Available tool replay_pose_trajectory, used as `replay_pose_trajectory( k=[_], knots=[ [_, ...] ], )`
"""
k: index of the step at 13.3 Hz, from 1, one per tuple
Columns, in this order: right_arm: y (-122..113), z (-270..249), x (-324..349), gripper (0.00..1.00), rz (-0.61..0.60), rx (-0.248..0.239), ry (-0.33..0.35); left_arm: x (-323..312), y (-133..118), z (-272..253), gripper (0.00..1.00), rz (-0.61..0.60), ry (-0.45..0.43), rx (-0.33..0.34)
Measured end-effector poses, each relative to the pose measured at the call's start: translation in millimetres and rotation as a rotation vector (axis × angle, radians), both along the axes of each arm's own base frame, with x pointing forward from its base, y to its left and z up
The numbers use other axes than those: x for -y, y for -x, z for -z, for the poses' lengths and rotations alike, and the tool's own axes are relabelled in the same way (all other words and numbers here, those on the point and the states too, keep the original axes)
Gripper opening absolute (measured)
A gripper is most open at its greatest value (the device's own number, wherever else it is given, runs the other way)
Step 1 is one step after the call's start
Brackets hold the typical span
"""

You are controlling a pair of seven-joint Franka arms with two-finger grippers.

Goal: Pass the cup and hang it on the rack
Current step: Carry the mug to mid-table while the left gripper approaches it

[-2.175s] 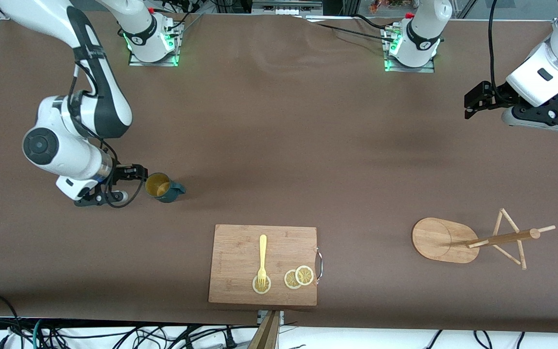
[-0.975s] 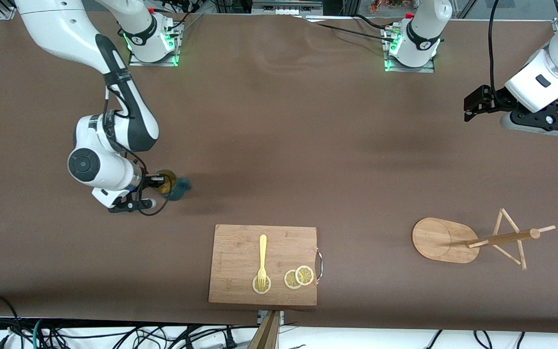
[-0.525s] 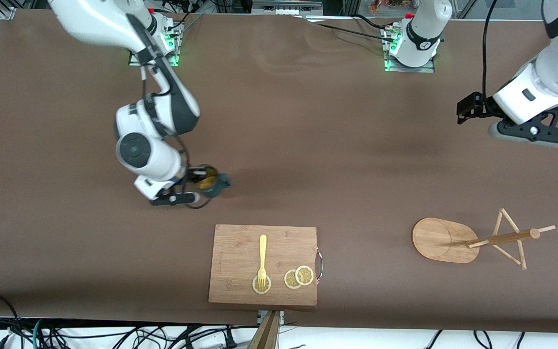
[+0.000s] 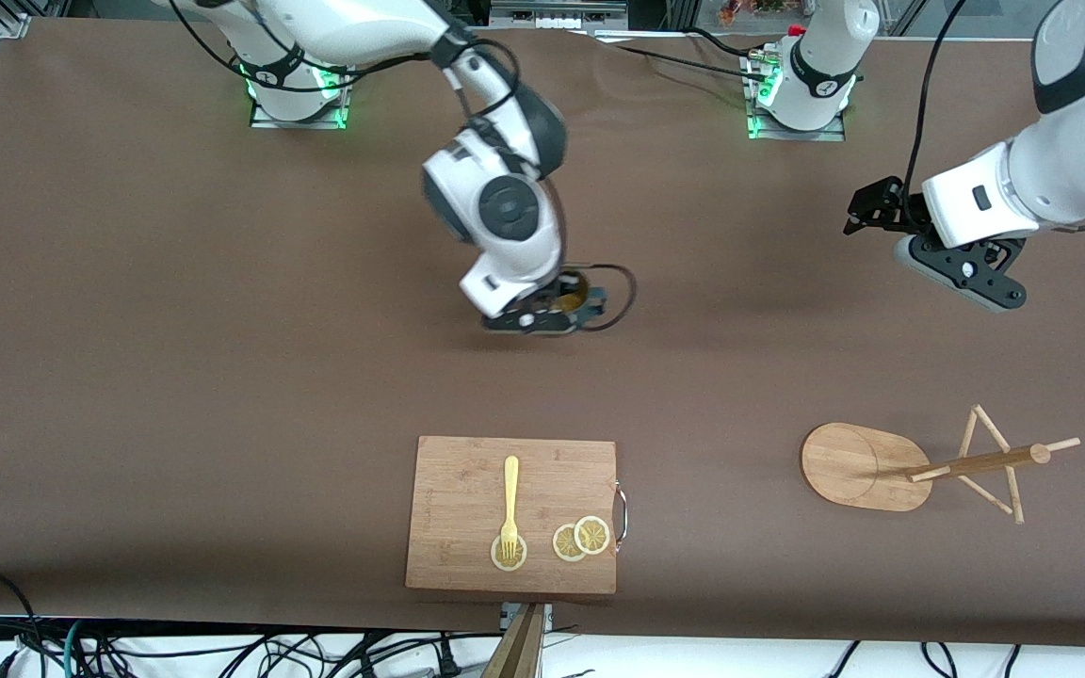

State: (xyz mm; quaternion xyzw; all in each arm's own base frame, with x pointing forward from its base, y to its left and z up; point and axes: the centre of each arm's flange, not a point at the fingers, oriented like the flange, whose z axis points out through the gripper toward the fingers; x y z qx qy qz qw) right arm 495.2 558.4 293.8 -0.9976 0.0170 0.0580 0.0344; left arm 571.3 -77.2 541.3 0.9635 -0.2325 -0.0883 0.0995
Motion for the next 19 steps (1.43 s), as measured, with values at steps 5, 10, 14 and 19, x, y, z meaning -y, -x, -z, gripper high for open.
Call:
replay_pose_trajectory(
  k=[5,10,14,19],
  knots=[
    [49,31,-64,0.04,0.017,0.021,-0.02,-29,-13,24,1.0,0.21,0.189,0.013],
    [51,50,-67,0.04,0.024,0.024,-0.018,-59,-20,106,1.0,0.492,0.469,0.097],
    [51,56,-68,0.04,0.023,0.029,-0.018,-69,1,180,1.0,0.64,0.654,0.234],
    [41,48,-63,0.39,0.04,0.043,-0.015,-54,39,247,1.0,0.725,0.891,0.443]
  ],
)
